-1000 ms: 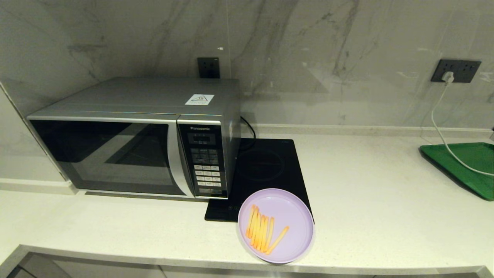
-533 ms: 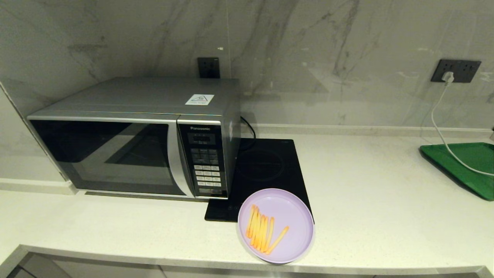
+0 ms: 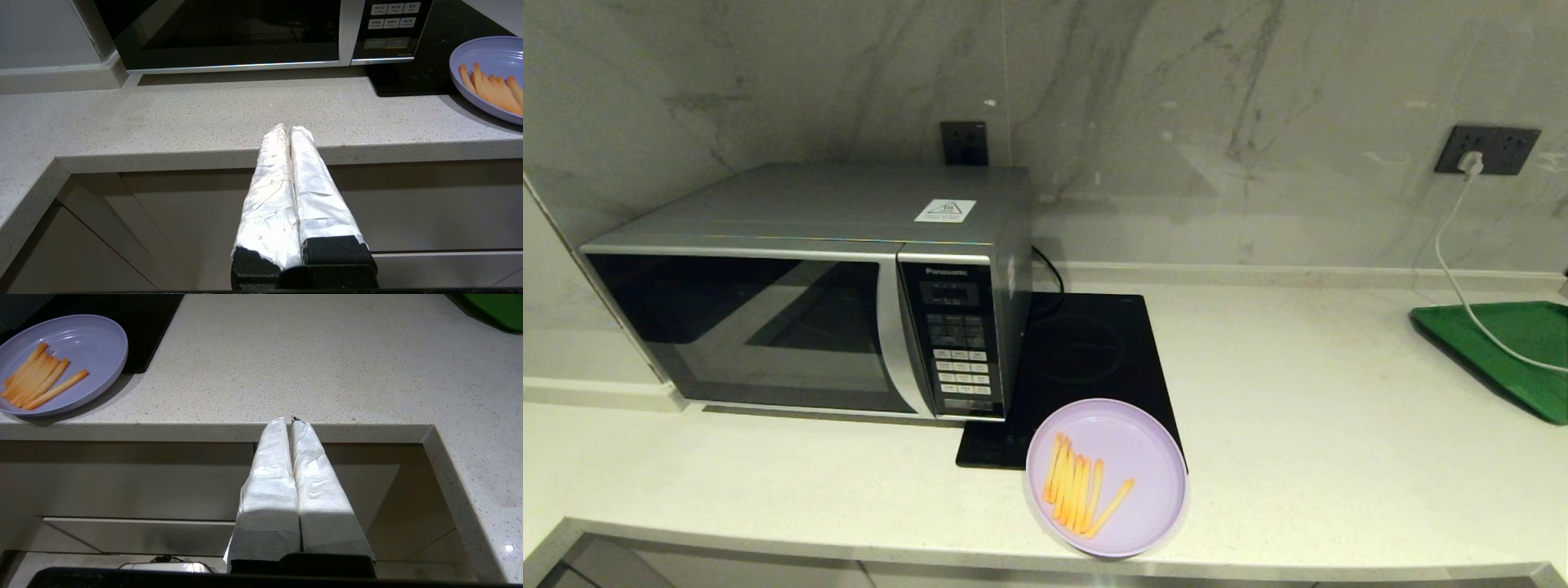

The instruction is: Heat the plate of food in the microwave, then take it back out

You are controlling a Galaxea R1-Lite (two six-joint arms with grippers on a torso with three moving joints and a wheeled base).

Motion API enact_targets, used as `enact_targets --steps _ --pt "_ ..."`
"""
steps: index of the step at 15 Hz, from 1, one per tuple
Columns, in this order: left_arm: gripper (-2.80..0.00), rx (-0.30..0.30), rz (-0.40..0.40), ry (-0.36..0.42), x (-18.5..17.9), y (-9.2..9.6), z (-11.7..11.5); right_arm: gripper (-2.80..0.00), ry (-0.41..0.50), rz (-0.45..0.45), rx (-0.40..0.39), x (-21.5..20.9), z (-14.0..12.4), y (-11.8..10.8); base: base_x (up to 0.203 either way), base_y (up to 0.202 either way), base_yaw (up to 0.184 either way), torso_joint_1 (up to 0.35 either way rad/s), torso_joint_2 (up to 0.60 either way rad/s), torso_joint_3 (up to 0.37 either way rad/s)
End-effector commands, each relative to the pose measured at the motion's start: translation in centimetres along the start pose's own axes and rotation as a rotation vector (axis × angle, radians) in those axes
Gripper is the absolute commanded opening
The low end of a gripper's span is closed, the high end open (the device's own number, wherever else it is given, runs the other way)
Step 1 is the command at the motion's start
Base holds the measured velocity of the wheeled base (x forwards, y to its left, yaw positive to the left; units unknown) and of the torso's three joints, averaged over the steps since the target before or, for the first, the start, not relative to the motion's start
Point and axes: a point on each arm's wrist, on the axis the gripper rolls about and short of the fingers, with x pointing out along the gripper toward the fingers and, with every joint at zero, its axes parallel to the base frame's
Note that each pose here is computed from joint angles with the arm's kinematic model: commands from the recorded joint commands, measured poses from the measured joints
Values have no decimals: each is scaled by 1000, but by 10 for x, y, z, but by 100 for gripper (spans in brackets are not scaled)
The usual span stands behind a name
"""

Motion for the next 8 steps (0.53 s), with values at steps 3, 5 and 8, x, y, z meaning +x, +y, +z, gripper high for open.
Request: enact_targets --steps 3,5,8 --pt "-280 -1 0 0 0 0 0 -280 2 0 1 0 0 0 0 0 0 0 0 0" --pt "-280 -2 0 0 0 0 0 -280 1 0 1 0 0 0 0 0 0 0 0 0" --pt "-280 -4 0 0 0 0 0 -280 1 0 1 0 0 0 0 0 0 0 0 0"
